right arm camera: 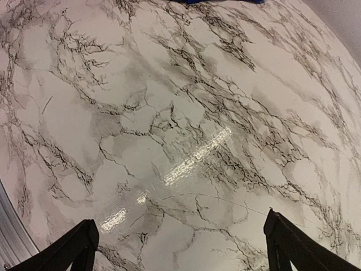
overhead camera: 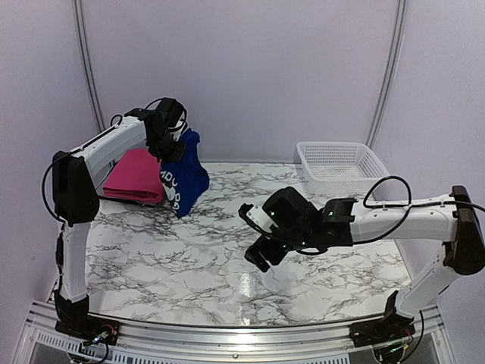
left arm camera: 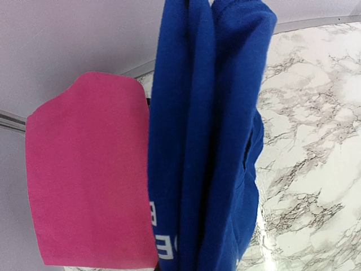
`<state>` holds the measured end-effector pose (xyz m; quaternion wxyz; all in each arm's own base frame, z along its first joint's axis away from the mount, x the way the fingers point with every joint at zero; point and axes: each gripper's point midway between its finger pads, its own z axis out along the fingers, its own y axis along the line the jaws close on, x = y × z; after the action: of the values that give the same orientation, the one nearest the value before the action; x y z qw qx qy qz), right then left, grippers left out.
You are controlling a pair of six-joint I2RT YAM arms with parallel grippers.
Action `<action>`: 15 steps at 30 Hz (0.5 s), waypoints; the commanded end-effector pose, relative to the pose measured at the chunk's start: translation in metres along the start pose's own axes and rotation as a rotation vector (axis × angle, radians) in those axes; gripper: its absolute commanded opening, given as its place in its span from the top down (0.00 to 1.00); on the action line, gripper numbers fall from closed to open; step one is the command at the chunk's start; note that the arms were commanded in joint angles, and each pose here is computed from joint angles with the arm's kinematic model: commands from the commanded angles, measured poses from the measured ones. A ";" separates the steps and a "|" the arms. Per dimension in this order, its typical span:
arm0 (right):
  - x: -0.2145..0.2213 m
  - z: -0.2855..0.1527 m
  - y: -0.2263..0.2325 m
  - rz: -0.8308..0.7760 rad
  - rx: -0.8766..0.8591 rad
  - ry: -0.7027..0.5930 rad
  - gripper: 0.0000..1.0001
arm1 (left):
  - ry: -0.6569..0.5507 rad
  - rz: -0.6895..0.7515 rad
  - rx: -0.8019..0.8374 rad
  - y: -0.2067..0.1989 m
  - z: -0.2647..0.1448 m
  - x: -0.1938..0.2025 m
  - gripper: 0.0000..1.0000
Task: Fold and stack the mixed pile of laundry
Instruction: Place the square-folded T-shirt at the corner of the board.
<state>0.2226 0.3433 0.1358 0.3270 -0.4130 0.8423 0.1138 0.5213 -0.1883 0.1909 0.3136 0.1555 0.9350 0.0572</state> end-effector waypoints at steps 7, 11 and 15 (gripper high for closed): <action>-0.015 -0.005 0.001 0.038 -0.014 -0.020 0.01 | -0.147 -0.077 0.034 0.017 -0.070 -0.037 1.00; -0.013 -0.005 0.001 0.043 -0.015 -0.017 0.02 | -0.171 -0.098 0.042 0.022 -0.079 -0.042 1.00; -0.013 -0.005 0.002 0.043 -0.020 -0.017 0.02 | -0.196 -0.132 0.055 0.030 -0.089 -0.048 1.00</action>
<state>0.2213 0.3463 0.1386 0.3236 -0.4074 0.8450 0.1239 0.5148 -0.1859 0.2423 0.3529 0.1343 0.9257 0.0226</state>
